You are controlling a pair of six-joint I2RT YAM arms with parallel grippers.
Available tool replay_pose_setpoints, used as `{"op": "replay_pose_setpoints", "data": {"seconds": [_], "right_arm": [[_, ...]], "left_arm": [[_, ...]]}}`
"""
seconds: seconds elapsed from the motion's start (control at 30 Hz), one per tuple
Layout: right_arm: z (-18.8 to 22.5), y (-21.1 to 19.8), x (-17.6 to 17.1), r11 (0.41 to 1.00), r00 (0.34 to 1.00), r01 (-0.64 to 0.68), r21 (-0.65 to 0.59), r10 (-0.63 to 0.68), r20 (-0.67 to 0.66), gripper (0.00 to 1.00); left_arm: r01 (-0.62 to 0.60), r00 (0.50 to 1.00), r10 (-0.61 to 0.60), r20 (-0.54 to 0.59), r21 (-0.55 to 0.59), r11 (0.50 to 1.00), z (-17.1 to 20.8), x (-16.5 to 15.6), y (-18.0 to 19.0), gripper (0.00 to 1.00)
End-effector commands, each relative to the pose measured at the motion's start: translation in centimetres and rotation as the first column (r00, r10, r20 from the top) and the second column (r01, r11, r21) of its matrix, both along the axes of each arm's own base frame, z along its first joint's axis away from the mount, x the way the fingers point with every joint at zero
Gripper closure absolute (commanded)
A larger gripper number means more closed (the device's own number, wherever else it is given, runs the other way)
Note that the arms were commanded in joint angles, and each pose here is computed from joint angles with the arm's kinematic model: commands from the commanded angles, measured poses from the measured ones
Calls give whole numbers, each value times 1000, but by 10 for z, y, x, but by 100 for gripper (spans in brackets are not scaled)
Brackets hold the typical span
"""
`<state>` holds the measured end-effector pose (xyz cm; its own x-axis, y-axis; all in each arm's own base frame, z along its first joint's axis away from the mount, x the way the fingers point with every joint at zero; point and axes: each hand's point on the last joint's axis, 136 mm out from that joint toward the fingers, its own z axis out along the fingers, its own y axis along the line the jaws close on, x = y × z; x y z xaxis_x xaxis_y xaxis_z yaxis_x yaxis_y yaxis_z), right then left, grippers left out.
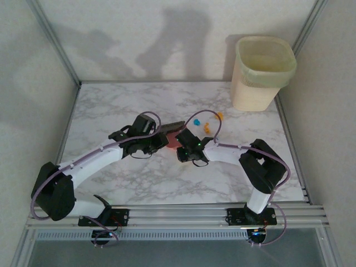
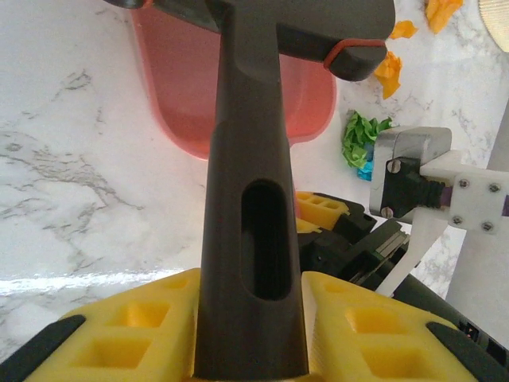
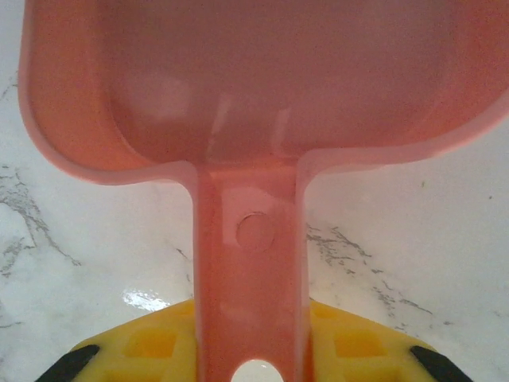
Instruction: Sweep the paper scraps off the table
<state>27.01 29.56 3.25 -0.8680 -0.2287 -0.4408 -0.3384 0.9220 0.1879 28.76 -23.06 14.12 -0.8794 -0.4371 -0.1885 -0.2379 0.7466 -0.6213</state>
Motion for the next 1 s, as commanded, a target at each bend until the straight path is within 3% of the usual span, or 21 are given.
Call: {"op": "replay_pose_setpoints", "data": {"seconds": [0.0,0.37,0.57,0.73,0.97], "right_arm": [[-3,-6,-6,1000,1000,14,6,-14,-17,100],[-4,-8,-5,1000,1000,24,-10,-24,-17,100],[3,-25,-5,991,992,125,-55,-124,23,100],[0,-27,-13,980,979,199,-12,-199,-32,100],[-7,-30,-25,960,955,281,14,-278,-104,100]], "left_arm": [[-28,994,26,105,12,1000,34,10,6,100],[-81,977,75,199,20,997,55,52,-6,100],[25,975,-37,221,60,998,52,89,-46,100],[84,971,-102,217,93,992,41,110,-71,100],[198,963,-225,146,177,964,11,117,-103,100]]}}
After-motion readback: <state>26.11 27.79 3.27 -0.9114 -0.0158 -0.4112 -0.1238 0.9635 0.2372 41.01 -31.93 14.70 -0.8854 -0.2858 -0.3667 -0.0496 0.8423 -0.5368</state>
